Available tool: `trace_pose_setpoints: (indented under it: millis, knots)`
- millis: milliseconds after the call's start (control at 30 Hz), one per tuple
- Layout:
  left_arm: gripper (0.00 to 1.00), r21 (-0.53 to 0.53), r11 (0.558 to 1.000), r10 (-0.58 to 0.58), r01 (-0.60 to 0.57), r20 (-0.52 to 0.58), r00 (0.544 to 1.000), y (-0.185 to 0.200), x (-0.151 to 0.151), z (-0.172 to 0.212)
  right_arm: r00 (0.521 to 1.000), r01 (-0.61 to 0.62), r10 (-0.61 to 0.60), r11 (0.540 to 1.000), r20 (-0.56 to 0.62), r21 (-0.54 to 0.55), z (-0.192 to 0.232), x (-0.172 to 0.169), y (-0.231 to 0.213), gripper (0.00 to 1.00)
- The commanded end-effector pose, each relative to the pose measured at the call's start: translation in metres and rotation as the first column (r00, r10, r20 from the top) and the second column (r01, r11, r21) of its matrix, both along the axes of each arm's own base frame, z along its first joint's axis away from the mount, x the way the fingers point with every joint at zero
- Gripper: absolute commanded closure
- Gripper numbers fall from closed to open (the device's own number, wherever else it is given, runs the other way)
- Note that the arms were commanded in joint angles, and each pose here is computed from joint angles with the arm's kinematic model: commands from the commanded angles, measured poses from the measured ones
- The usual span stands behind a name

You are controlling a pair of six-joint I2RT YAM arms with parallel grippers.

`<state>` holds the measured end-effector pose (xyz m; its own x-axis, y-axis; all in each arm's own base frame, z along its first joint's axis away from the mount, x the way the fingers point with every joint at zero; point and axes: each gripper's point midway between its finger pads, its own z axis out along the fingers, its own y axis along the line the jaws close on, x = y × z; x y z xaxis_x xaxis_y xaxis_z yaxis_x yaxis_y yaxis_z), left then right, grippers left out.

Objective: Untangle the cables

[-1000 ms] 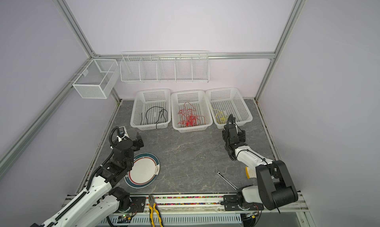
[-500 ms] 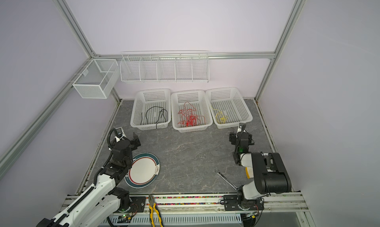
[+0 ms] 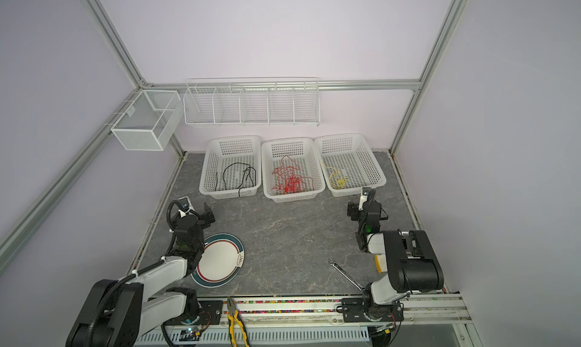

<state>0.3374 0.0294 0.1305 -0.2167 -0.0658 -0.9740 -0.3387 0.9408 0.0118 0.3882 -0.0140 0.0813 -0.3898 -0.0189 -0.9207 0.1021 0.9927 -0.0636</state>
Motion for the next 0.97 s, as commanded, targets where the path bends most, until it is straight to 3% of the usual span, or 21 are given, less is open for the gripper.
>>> trace_pose_setpoints:
  millis: [0, 100, 367, 500, 933]
  knots:
    - [0.01, -0.054, 0.998, -0.02, 0.027, 0.119, 0.993, 0.0, 0.017, 0.026, 0.999, -0.012, 0.012, 1.0, 0.043, -0.002, 0.012, 0.005, 0.001, 0.11]
    - [0.0, -0.054, 0.998, -0.039, 0.044, 0.083, 0.996, 0.003, 0.024, 0.022, 0.999, -0.012, 0.012, 1.0, 0.043, -0.001, 0.012, 0.006, 0.001, 0.11]
    - [0.0, -0.031, 0.996, -0.076, 0.081, 0.144, 0.987, 0.007, 0.04, -0.002, 0.999, -0.011, 0.011, 1.0, 0.043, -0.001, 0.012, 0.005, 0.001, 0.11]
    - [0.01, -0.074, 0.997, 0.014, -0.01, 0.043, 0.999, 0.019, 0.042, -0.008, 0.999, -0.012, 0.012, 1.0, 0.043, 0.0, 0.012, 0.005, 0.001, 0.11]
    - [0.01, -0.035, 0.998, -0.049, 0.05, 0.033, 0.998, 0.009, 0.057, -0.01, 0.999, -0.029, 0.029, 1.0, 0.04, 0.002, 0.012, 0.006, 0.003, 0.11]
